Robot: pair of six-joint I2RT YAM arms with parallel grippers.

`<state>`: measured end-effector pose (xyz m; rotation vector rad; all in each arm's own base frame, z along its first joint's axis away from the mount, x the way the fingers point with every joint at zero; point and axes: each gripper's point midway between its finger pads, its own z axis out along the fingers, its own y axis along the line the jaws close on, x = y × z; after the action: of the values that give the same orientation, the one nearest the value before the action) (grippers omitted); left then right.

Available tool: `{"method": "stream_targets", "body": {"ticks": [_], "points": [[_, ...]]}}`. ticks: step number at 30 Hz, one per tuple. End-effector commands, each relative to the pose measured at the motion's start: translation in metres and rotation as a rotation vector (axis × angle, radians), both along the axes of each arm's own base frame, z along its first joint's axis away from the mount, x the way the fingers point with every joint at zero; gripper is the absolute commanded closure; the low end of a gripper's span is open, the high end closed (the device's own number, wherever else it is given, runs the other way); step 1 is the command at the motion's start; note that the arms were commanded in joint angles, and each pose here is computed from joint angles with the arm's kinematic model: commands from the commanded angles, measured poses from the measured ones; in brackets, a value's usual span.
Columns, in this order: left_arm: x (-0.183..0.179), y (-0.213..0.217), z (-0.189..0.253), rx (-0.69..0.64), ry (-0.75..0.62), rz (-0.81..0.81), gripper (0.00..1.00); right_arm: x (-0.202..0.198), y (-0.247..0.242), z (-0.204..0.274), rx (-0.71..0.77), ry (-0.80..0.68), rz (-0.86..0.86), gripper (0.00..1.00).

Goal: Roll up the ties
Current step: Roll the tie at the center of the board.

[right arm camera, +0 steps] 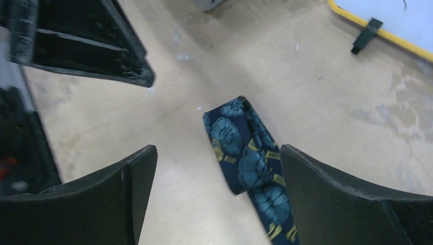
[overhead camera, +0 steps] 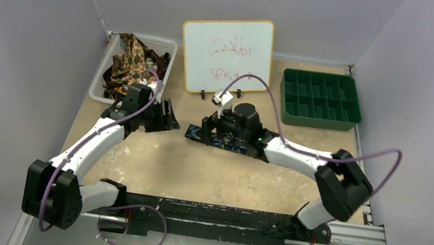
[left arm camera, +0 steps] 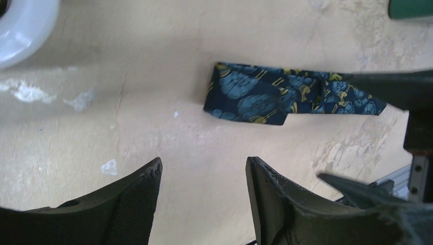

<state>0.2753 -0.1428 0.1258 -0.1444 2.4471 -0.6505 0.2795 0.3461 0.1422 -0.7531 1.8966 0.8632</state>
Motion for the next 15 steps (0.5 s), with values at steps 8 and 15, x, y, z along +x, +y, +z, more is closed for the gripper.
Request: {"method": "stream_targets", "body": {"ticks": [8,15], "points": [[-0.018,0.014,-0.003,-0.110,0.031,0.008,0.40,0.015,0.039,-0.034,-0.189,-0.142,0.259,0.03],[-0.022,0.009,-0.007,-0.154,0.042,0.009,0.40,0.010,0.047,-0.071,-0.282,-0.102,0.315,0.01]]}}
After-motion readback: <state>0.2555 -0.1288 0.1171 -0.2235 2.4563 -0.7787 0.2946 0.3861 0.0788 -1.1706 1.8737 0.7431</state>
